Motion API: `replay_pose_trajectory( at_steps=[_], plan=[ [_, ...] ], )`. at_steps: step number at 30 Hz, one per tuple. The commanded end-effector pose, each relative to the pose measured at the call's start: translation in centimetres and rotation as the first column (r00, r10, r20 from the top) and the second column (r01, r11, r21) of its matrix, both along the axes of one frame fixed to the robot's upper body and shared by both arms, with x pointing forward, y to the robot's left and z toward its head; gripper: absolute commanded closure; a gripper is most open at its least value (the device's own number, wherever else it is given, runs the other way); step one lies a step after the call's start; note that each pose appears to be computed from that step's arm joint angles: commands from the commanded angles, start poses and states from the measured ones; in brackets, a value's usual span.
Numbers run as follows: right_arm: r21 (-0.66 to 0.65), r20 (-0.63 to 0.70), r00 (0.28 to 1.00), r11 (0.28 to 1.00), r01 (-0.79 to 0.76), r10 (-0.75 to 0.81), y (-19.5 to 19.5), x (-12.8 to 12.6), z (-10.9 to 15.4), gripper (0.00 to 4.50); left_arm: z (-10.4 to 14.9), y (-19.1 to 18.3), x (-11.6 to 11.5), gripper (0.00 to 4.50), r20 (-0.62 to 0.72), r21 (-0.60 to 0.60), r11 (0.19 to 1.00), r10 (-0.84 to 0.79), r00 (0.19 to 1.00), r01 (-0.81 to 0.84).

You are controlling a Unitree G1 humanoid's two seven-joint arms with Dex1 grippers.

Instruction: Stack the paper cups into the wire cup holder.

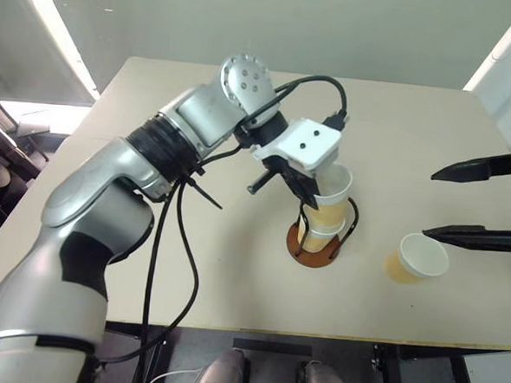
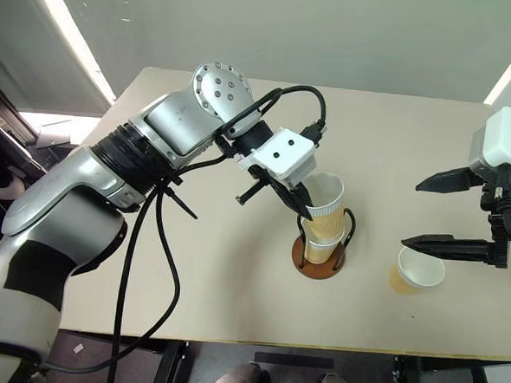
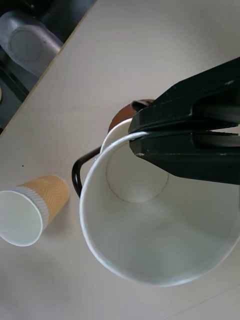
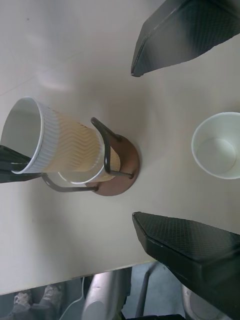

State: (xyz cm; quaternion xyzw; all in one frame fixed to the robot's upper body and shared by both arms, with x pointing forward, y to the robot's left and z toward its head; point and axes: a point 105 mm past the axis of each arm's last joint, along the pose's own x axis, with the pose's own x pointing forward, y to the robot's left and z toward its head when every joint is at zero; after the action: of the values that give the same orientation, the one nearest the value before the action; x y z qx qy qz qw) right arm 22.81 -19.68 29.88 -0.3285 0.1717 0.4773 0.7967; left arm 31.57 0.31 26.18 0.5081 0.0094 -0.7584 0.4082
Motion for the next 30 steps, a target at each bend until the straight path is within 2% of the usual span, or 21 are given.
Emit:
replay_pose_trajectory(
  at_steps=[1, 30],
  plan=[
    [0.008, 0.056, 0.998, 1.0, -0.017, 0.017, 0.15, -0.19, 1.05, 0.0, 1.03, 0.1, 0.01, 4.46, 0.048, 0.021, 1.0, -0.024, 0.999, 0.023],
    [0.006, 0.053, 0.999, 1.0, -0.006, 0.006, 0.22, -0.47, 1.14, 0.0, 0.63, -0.71, 0.61, 4.46, 0.088, 0.029, 0.999, -0.039, 0.995, 0.036]
  ],
)
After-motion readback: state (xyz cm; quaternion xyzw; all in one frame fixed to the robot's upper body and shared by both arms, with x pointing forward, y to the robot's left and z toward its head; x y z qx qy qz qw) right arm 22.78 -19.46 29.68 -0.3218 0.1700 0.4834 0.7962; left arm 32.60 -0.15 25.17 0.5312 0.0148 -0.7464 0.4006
